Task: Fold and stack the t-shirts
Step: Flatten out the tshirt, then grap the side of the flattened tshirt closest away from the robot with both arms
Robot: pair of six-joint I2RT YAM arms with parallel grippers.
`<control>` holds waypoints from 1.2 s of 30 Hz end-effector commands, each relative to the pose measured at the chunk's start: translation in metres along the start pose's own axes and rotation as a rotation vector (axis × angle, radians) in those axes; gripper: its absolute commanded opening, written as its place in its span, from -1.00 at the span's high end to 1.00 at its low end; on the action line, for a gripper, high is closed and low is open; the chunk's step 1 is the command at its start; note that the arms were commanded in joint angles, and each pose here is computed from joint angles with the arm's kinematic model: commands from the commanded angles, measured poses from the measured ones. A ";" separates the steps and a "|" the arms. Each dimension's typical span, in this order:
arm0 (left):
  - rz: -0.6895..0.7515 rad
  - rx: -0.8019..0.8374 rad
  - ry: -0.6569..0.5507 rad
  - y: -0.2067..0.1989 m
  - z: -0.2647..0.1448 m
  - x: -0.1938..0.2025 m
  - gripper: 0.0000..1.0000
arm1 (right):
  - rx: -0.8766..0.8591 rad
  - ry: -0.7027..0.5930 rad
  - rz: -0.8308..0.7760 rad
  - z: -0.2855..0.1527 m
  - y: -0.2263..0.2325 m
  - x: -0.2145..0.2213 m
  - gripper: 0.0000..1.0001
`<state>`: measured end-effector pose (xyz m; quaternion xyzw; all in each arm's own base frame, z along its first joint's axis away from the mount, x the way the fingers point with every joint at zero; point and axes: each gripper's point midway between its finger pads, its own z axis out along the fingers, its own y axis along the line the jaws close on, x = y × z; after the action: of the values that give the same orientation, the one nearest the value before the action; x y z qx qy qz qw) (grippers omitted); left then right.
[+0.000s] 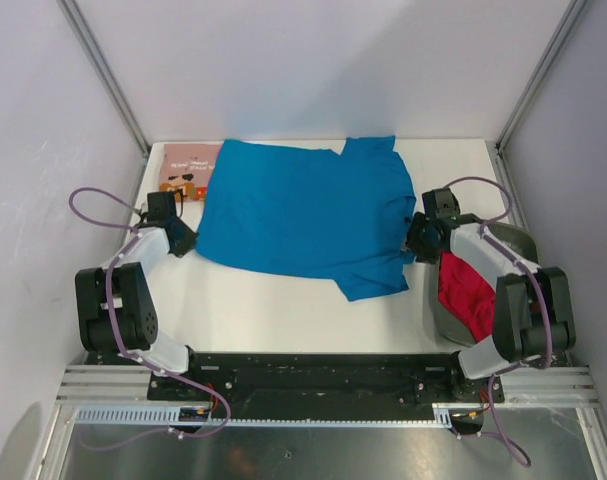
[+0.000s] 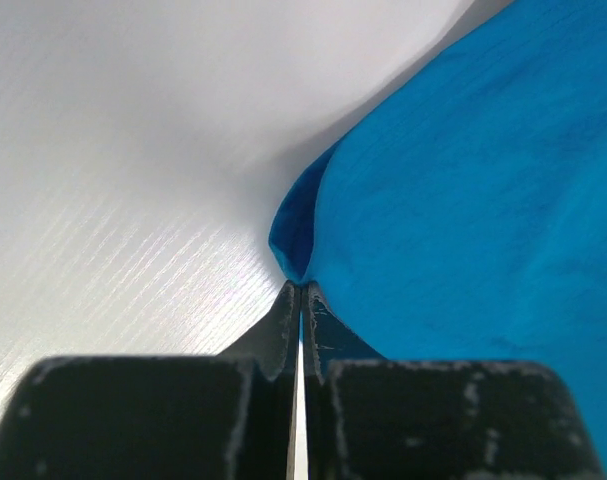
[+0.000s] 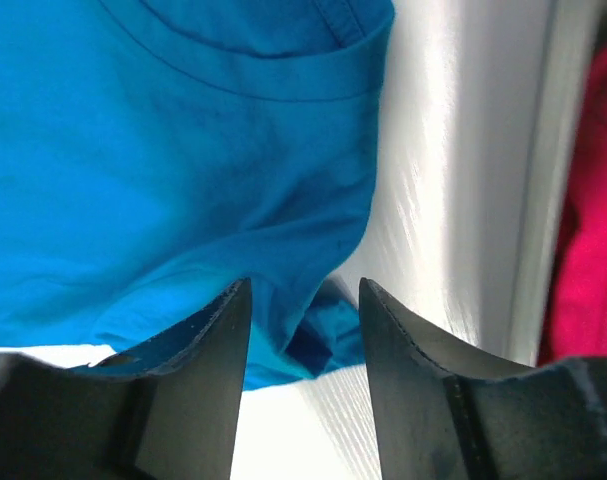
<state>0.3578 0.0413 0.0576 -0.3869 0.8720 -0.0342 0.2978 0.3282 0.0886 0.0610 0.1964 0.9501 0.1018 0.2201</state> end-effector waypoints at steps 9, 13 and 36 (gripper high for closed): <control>-0.022 0.033 0.004 -0.002 -0.005 0.003 1.00 | 0.007 -0.091 -0.032 -0.054 -0.012 0.065 0.16; -0.026 0.040 0.010 -0.003 -0.006 0.004 1.00 | -0.046 -0.094 -0.090 -0.052 0.002 0.097 0.22; -0.029 0.039 0.005 0.000 -0.008 0.006 1.00 | -0.092 -0.177 -0.613 -0.020 0.091 0.143 -0.06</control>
<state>0.3486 0.0319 0.0509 -0.3863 0.8764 -0.0529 0.2826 0.2105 0.2148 0.0321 -0.0824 0.9519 0.0690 0.2869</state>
